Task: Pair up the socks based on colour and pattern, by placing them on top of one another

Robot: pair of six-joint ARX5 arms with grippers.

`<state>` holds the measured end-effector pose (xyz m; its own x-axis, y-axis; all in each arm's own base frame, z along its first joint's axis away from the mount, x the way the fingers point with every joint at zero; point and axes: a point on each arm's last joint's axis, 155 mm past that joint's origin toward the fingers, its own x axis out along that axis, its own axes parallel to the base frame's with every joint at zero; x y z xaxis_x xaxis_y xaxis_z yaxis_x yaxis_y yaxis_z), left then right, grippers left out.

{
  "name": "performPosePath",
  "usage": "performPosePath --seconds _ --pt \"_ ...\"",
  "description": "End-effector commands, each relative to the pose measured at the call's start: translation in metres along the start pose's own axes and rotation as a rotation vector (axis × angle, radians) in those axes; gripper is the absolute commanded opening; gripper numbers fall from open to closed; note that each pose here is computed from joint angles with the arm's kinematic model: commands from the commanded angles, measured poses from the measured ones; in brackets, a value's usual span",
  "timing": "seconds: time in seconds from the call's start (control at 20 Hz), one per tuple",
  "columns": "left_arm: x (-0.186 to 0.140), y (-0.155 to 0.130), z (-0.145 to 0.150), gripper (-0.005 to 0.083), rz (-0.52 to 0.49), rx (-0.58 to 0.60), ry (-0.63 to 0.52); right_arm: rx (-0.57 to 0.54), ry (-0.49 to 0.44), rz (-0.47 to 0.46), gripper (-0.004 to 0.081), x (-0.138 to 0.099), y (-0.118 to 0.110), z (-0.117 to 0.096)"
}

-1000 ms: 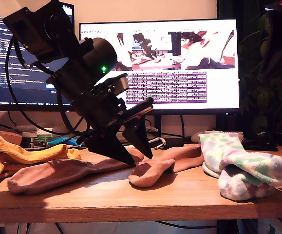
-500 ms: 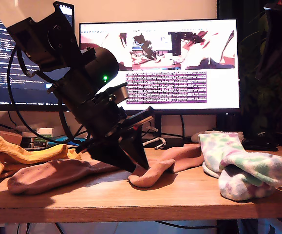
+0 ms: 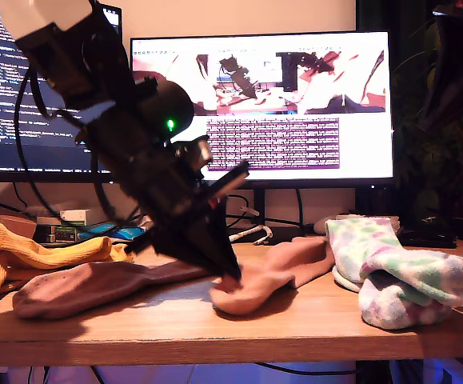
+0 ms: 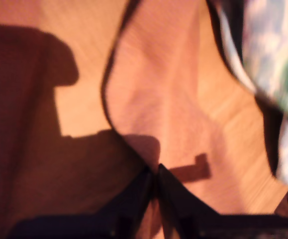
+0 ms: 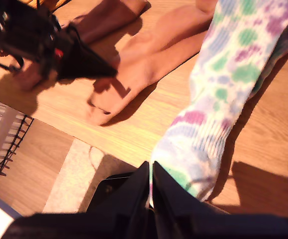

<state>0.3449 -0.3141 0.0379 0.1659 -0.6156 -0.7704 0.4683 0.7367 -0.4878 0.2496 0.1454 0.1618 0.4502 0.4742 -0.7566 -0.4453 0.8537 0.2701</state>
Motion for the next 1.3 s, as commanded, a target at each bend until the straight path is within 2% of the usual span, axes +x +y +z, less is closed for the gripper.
performPosePath --seconds 0.0,0.25,0.4,0.6,0.75,1.0,1.15,1.25 --pt "-0.023 -0.011 0.024 -0.002 -0.012 0.024 -0.066 -0.015 -0.026 0.005 -0.0011 -0.002 0.002 0.008" --pt "-0.055 -0.025 0.046 -0.002 -0.022 0.05 -0.057 -0.021 -0.036 0.005 -0.001 -0.002 0.003 0.01" --pt "-0.074 -0.024 0.044 -0.002 0.002 0.045 0.0 -0.022 -0.036 0.005 -0.0011 -0.002 0.003 0.01" --pt "-0.086 0.005 0.006 -0.002 0.11 0.043 0.156 -0.026 -0.036 0.005 -0.001 -0.002 0.003 0.01" --pt "-0.099 0.021 -0.006 -0.0019 0.161 0.01 0.21 -0.027 -0.039 0.006 -0.001 -0.002 0.003 0.011" --pt "-0.123 0.023 0.004 -0.002 0.179 0.013 0.162 -0.028 -0.043 0.006 -0.0011 -0.002 0.003 0.012" --pt "-0.132 0.042 -0.002 -0.002 0.253 -0.009 0.184 -0.029 -0.043 0.006 -0.0011 -0.002 0.003 0.012" --pt "-0.134 0.048 -0.001 -0.002 0.265 -0.02 0.178 -0.037 -0.043 0.006 -0.0011 -0.002 0.003 0.012"
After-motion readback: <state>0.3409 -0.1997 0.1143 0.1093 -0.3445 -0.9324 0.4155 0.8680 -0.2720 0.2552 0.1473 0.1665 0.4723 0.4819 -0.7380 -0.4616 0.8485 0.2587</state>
